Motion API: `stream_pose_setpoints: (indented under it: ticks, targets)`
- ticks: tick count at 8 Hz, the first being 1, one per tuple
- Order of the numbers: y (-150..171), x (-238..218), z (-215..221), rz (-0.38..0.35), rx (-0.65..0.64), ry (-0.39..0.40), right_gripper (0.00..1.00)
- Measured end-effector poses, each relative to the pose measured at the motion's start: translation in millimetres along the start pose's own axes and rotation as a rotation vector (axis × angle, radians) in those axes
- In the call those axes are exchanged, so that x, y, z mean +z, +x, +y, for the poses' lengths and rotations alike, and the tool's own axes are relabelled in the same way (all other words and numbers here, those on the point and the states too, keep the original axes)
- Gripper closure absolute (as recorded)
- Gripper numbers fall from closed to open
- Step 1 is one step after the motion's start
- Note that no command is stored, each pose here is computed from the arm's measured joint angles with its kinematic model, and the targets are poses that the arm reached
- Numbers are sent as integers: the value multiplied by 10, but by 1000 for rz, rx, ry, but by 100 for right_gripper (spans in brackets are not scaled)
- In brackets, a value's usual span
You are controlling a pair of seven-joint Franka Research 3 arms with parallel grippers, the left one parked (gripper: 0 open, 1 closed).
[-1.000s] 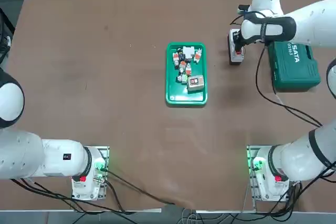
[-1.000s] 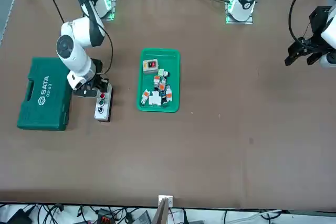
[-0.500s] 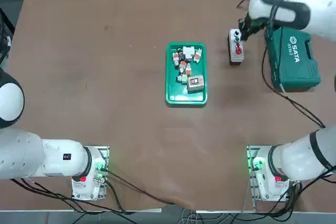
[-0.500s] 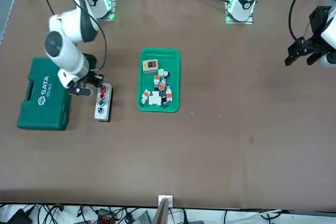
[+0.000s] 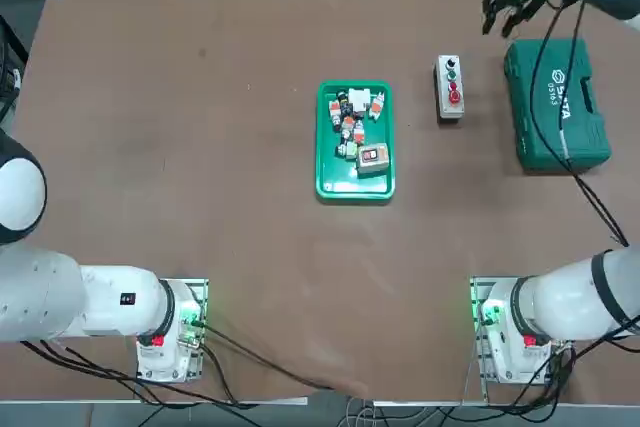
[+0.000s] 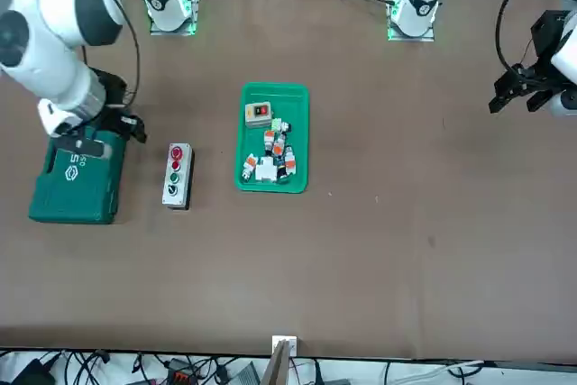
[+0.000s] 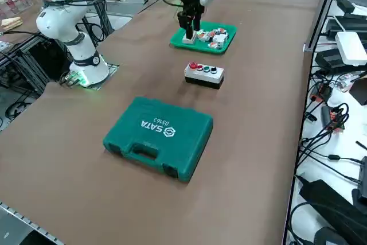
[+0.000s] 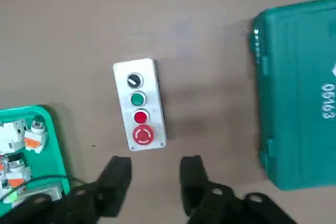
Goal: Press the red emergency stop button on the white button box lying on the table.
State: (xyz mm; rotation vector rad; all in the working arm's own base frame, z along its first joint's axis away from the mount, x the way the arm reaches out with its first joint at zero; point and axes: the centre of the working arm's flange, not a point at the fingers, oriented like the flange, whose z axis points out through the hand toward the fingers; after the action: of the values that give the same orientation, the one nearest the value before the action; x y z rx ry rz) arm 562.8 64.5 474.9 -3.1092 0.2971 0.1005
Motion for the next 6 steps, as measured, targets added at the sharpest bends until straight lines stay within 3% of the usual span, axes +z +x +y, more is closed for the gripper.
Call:
stream_pose_setpoints:
  ticks: [2, 4, 6]
  targets:
    - [-19, -447, 257, -91, 33, -22, 0]
    - [-23, -926, 410, -87, 45, -28, 0]
    - [-106, -1288, 533, -101, -65, -74, 0]
